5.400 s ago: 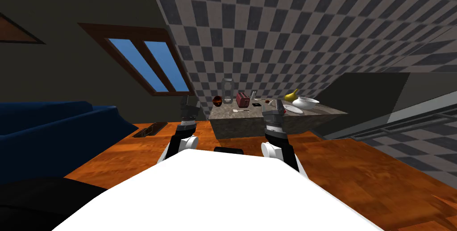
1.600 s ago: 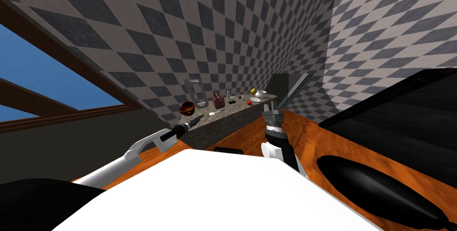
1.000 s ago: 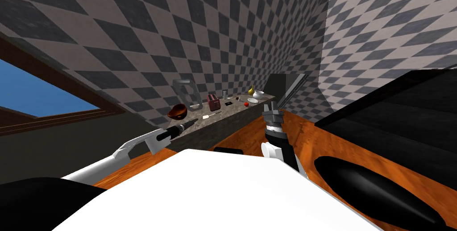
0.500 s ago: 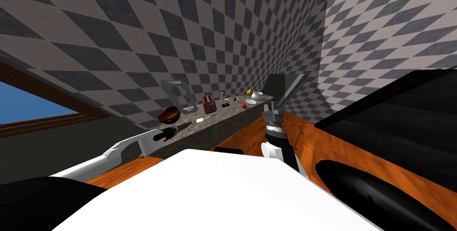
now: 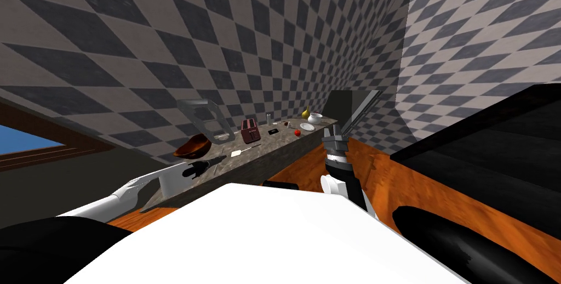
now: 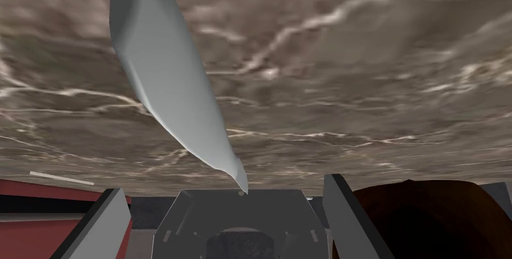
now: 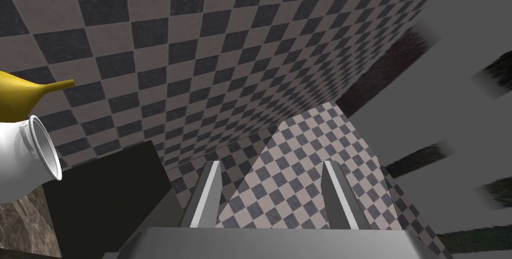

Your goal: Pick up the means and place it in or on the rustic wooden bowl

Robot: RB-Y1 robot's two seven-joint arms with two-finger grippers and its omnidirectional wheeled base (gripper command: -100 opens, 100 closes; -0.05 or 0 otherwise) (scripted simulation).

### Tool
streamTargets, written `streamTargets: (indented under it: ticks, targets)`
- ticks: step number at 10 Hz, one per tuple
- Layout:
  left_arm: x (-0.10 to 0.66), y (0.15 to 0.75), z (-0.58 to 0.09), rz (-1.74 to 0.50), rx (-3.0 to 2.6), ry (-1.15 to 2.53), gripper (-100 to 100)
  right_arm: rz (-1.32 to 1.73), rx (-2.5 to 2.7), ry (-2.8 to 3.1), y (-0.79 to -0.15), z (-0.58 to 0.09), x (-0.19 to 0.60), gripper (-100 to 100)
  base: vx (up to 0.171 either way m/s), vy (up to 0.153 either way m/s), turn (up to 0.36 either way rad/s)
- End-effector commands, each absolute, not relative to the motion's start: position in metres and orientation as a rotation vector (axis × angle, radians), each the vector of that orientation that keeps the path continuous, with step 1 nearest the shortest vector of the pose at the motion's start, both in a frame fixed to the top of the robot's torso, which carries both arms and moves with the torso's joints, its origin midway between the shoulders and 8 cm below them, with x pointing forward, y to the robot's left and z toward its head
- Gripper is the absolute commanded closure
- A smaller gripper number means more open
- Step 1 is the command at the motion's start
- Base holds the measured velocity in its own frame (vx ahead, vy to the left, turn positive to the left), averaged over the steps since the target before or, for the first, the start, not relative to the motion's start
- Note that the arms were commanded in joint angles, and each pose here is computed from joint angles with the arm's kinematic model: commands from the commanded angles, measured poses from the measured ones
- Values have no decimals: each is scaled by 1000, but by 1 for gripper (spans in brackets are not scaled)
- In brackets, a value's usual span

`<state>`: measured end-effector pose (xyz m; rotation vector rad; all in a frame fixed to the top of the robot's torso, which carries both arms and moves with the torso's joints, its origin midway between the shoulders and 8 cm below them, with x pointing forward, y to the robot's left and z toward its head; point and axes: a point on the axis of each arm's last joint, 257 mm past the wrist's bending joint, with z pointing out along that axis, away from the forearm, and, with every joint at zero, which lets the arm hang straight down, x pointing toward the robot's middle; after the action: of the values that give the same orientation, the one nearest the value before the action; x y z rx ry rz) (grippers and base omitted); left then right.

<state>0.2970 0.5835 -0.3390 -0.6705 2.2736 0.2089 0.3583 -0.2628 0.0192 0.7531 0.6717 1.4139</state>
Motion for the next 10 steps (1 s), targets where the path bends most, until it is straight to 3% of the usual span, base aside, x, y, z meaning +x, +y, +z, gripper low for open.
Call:
streamTargets:
  ticks: [1, 2, 5, 6, 10]
  targets:
    - [297, 583, -339, 209, -671, 2274, 0, 1414, 753, 672, -263, 19, 358, 0, 14, -13, -2]
    - [295, 587, -345, 210, -682, 2268, -100, 1414, 753, 672, -263, 19, 358, 0, 20, 5, -71]
    - [292, 590, -351, 213, -693, 2265, -100, 1414, 753, 672, -263, 19, 358, 0, 23, 24, -52]
    - [292, 590, -351, 213, -692, 2265, 100, 1414, 753, 672, -263, 19, 358, 0, 0, 0, 0]
    - [289, 593, -352, 224, -698, 2266, 100, 1414, 753, 672, -263, 19, 358, 0, 0, 1, 5]
